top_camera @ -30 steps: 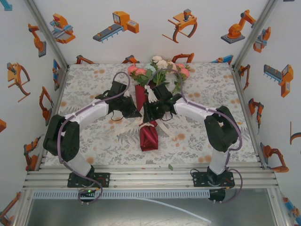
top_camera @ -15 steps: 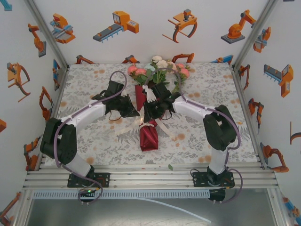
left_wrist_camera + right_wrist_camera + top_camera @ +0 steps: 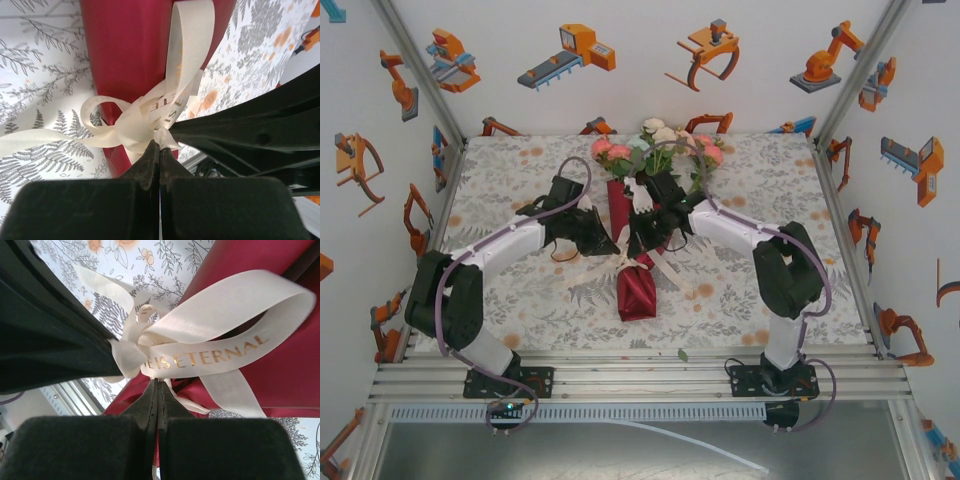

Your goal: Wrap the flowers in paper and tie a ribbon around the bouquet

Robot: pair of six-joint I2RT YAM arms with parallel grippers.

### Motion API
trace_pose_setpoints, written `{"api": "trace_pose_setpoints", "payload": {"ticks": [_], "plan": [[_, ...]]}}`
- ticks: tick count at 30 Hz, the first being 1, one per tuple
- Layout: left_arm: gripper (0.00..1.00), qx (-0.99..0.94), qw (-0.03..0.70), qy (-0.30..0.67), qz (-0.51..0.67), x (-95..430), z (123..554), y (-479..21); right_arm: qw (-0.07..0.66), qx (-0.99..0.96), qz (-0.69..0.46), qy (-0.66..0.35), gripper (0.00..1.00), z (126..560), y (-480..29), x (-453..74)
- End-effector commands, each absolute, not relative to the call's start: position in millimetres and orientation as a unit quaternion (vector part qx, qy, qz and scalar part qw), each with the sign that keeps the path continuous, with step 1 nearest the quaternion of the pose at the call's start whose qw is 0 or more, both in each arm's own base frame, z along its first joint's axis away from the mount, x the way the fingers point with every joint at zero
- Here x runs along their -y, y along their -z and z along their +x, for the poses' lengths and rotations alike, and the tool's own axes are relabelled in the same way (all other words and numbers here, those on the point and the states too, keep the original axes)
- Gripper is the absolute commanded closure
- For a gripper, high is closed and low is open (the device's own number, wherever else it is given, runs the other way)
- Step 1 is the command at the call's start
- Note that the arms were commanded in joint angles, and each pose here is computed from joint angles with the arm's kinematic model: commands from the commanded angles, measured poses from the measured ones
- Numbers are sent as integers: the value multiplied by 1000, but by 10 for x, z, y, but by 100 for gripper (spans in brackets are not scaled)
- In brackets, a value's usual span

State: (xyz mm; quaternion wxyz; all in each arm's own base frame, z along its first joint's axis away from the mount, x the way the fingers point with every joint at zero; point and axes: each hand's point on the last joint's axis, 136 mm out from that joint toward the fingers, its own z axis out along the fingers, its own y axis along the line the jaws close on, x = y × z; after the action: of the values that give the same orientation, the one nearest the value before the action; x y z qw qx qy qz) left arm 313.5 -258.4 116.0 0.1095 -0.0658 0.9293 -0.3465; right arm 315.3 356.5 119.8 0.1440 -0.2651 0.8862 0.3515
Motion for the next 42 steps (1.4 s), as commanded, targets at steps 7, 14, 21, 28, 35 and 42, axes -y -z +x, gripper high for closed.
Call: {"api": "trace_pose_setpoints", "payload": {"ticks": [7,14,21,28,35,42], "plan": [[100,-915,79,395,-39,2828,3063,-1140,161,-861,-255,-410,100,3152,-1530,-3627],[100,-923,62,378,-46,2808,3050,-932,162,-854,-244,-431,100,3146,-1576,-3627],[100,-909,57,409,-50,2906,3130,-899,157,-851,-239,-441,100,3111,-1595,-3634],[100,-885,63,458,-47,3041,3155,-1045,142,-850,-224,-456,100,3115,-1537,-3683],[100,-866,49,497,-34,3145,3117,-1091,145,-857,-215,-445,87,3143,-1497,-3633],[100,-855,57,515,-7,3205,3102,-1065,168,-867,-192,-429,74,3249,-1589,-3400]]}}
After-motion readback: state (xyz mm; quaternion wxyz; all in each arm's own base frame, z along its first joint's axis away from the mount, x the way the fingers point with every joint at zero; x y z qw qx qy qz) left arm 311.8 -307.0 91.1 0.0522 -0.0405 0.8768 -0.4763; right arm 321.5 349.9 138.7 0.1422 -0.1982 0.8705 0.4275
